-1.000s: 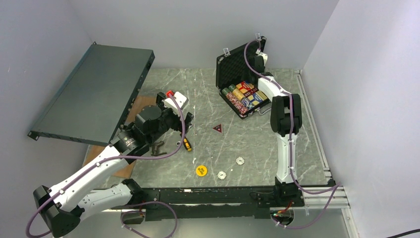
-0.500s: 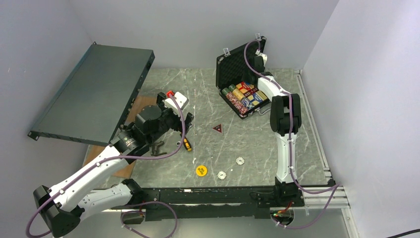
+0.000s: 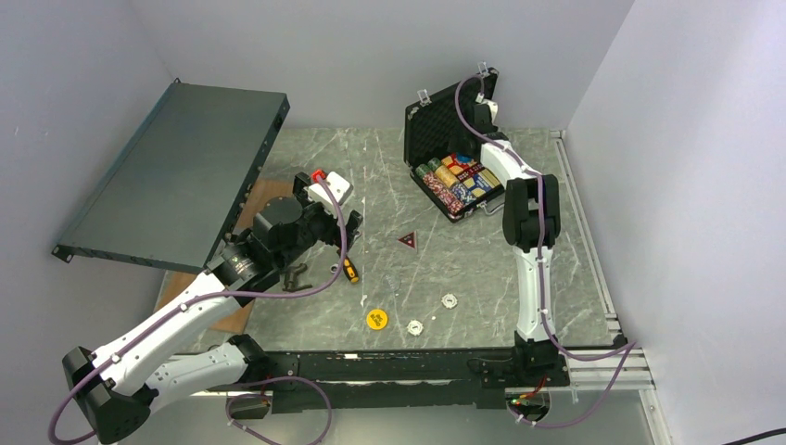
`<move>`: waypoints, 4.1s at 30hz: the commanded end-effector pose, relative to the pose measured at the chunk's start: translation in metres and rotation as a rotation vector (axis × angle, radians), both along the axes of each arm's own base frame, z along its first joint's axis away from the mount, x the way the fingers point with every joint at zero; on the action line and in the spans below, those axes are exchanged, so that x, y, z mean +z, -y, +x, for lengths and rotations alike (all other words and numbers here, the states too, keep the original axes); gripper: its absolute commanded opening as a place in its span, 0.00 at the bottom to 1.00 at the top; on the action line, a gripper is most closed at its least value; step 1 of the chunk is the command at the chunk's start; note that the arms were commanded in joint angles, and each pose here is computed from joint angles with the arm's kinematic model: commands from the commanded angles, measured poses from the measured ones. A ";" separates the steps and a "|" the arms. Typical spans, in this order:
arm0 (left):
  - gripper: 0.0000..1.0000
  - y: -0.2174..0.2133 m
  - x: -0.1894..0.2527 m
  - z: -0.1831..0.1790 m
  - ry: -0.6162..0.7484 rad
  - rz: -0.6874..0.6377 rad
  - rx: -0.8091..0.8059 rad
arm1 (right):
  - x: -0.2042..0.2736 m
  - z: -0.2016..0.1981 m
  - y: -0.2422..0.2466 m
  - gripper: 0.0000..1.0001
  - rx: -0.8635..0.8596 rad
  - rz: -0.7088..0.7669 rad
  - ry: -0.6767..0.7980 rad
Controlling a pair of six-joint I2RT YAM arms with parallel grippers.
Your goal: Pack up texas hold em set
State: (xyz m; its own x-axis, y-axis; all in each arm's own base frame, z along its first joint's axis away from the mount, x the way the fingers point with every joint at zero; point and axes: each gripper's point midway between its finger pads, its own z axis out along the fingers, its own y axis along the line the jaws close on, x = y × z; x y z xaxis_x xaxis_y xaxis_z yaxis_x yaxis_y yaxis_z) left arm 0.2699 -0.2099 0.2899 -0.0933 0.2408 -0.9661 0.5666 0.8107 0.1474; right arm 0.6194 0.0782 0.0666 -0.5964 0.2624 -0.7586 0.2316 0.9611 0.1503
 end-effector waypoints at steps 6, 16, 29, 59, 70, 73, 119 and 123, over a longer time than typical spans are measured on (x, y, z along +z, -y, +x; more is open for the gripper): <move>0.99 0.004 0.021 0.001 0.046 -0.036 -0.010 | 0.090 -0.010 -0.011 0.79 0.043 -0.072 0.102; 0.99 -0.003 0.043 -0.011 0.083 -0.106 -0.017 | 0.084 -0.206 -0.108 0.81 0.285 -0.060 0.061; 0.99 -0.040 0.075 -0.019 0.170 -0.182 0.105 | 0.025 -0.422 -0.237 0.84 0.639 0.108 -0.173; 0.99 -0.046 0.067 -0.012 0.161 -0.168 0.166 | -0.057 -0.497 -0.264 0.68 0.858 -0.110 -0.318; 0.99 -0.045 0.066 -0.011 0.162 -0.161 0.161 | -0.061 -0.500 -0.247 0.64 0.848 -0.209 -0.349; 0.99 -0.045 0.066 -0.011 0.161 -0.160 0.162 | -0.061 -0.499 -0.247 0.64 0.851 -0.246 -0.356; 0.99 -0.039 0.071 -0.018 0.149 -0.199 0.117 | 0.058 -0.167 -0.030 0.45 0.075 -0.085 -0.013; 0.99 -0.040 0.072 -0.018 0.152 -0.199 0.118 | 0.059 -0.109 -0.014 0.45 0.041 -0.098 0.006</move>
